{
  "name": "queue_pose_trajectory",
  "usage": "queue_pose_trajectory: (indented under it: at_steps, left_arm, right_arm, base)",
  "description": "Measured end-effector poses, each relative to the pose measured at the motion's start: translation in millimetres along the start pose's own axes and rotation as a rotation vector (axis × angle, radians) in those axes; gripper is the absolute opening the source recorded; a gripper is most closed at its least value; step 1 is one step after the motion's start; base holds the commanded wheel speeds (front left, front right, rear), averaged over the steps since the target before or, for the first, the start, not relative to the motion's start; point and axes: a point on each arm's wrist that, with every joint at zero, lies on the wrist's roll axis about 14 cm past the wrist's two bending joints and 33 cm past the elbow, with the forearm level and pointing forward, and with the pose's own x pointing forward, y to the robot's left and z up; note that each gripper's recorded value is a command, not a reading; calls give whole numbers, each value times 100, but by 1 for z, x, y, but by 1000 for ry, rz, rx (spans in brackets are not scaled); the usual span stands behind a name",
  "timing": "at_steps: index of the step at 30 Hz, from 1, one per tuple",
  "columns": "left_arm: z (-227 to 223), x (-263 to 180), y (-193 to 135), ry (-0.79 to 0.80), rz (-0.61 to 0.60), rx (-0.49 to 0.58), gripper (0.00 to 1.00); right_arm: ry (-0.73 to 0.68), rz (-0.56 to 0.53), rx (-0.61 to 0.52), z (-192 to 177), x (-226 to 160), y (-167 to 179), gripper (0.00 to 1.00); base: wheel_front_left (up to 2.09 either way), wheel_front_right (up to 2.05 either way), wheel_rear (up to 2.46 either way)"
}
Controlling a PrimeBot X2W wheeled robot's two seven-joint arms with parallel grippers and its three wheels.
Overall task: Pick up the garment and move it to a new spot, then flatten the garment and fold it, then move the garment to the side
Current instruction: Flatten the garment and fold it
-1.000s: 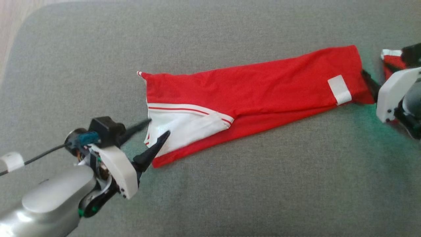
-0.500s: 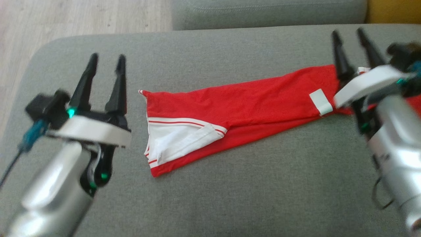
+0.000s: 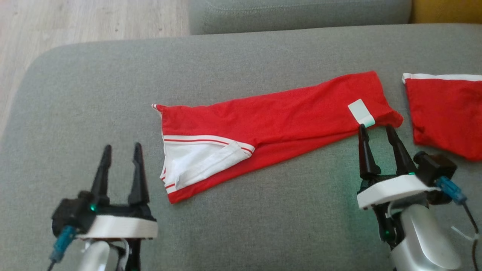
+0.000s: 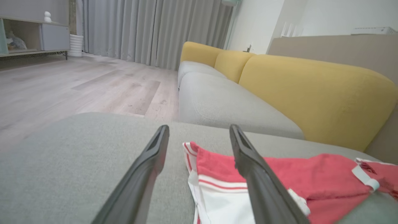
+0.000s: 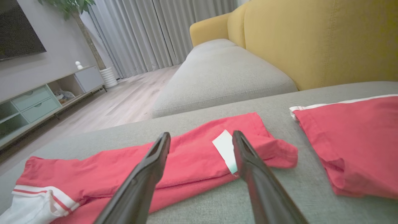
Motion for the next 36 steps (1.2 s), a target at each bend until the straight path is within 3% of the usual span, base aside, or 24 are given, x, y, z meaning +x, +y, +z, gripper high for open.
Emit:
queue_pose_trajectory:
  at_steps: [6, 14, 21, 28, 29, 30, 31, 36]
  left_arm:
    - [-12, 4, 3, 21, -10, 11, 100]
    - [-17, 28, 1, 22, -29, 24, 100]
    - [-39, 29, 15, 77, 11, 9, 100]
    - [-40, 40, 24, 75, 30, 11, 100]
    - [-40, 41, 24, 75, 30, 11, 100]
    - [-40, 41, 23, 76, 29, 11, 100]
    - [-41, 41, 23, 77, 28, 11, 100]
    - [-38, 42, 17, 69, 10, 10, 100]
  right_arm:
    - [13, -6, -23, -4, 11, -3, 100]
    - [98, -170, -77, -2, 61, -59, 100]
    - [281, -285, -51, -47, 76, -92, 100]
    - [384, -298, -64, -76, 86, -95, 100]
    - [389, -297, -63, -77, 89, -94, 66]
    - [393, -297, -58, -77, 91, -94, 6]
    - [390, -296, -53, -76, 92, -93, 0]
    - [346, -285, -34, -70, 88, -86, 0]
  base:
    - [0, 0, 0]
    - [0, 0, 0]
    - [0, 0, 0]
    - [0, 0, 0]
    - [0, 0, 0]
    - [0, 0, 0]
    - [0, 0, 0]
    - [0, 0, 0]
